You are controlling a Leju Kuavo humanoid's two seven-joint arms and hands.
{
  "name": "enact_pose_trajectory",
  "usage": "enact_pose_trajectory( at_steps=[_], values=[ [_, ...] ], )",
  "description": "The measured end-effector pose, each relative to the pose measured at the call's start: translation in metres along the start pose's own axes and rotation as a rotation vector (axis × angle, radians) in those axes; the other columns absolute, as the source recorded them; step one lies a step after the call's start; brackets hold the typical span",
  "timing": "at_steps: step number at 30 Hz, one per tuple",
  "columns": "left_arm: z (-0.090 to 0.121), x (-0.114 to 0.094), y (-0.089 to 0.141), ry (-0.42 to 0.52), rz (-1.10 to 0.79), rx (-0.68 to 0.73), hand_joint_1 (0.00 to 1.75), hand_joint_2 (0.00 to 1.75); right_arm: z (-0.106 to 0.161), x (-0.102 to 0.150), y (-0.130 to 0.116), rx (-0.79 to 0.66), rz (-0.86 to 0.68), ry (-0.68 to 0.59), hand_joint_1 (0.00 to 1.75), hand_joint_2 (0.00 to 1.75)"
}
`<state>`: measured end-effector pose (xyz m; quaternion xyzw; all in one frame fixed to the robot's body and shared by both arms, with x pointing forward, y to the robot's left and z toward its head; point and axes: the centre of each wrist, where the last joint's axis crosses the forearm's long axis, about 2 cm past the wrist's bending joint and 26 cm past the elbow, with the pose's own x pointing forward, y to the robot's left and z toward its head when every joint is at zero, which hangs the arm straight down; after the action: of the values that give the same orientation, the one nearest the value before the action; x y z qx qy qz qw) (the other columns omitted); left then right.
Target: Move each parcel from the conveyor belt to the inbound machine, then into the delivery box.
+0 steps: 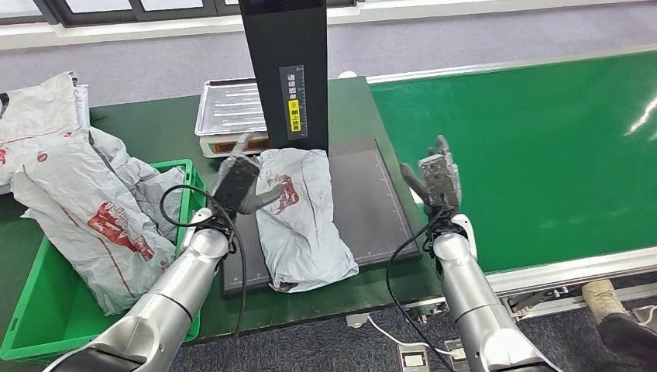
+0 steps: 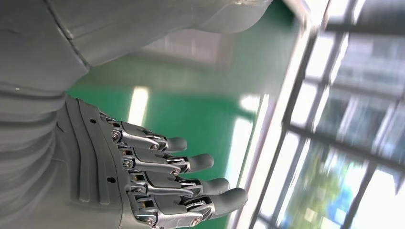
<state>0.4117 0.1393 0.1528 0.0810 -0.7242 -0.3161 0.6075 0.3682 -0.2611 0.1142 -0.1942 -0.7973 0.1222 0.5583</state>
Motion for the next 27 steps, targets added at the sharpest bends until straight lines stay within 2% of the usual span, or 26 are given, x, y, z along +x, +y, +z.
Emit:
enact_pose_trajectory(
  at_steps=[4, 7, 9, 12, 16, 18, 21, 25, 27],
  values=[
    [0.001, -0.001, -0.004, 0.009, -0.038, -0.028, 0.0, 1.75, 0.0, -0.002, -0.003, -0.021, -0.004, 0.005, 0.0, 1.75],
    [0.009, -0.008, -0.022, 0.094, -0.27, -0.181, 0.0, 1.75, 0.0, -0.009, -0.019, -0.125, -0.042, 0.011, 0.0, 1.75],
    [0.012, -0.012, -0.027, 0.121, -0.345, -0.23, 0.0, 1.75, -0.002, -0.011, -0.023, -0.156, -0.054, 0.008, 0.0, 1.75],
    [0.014, -0.014, -0.03, 0.146, -0.4, -0.279, 0.0, 1.75, -0.004, -0.011, -0.026, -0.167, -0.067, 0.006, 0.0, 1.75],
    [0.014, -0.014, -0.033, 0.204, -0.538, -0.449, 0.0, 1.75, -0.009, -0.009, -0.027, -0.157, -0.101, -0.005, 0.0, 1.75],
    [0.011, -0.011, -0.032, 0.205, -0.606, -0.524, 0.0, 1.75, -0.011, -0.008, -0.027, -0.153, -0.107, -0.012, 0.0, 1.75],
    [0.007, -0.007, -0.03, 0.191, -0.67, -0.564, 0.0, 1.75, -0.013, -0.008, -0.027, -0.153, -0.108, -0.015, 0.0, 1.75],
    [0.006, -0.005, -0.03, 0.184, -0.704, -0.58, 1.75, 1.75, -0.012, -0.008, -0.027, -0.151, -0.108, -0.013, 0.0, 1.75],
    [0.006, -0.005, -0.03, 0.184, -0.711, -0.59, 1.75, 1.75, -0.012, -0.009, -0.026, -0.144, -0.114, -0.012, 0.0, 1.75]
  ],
)
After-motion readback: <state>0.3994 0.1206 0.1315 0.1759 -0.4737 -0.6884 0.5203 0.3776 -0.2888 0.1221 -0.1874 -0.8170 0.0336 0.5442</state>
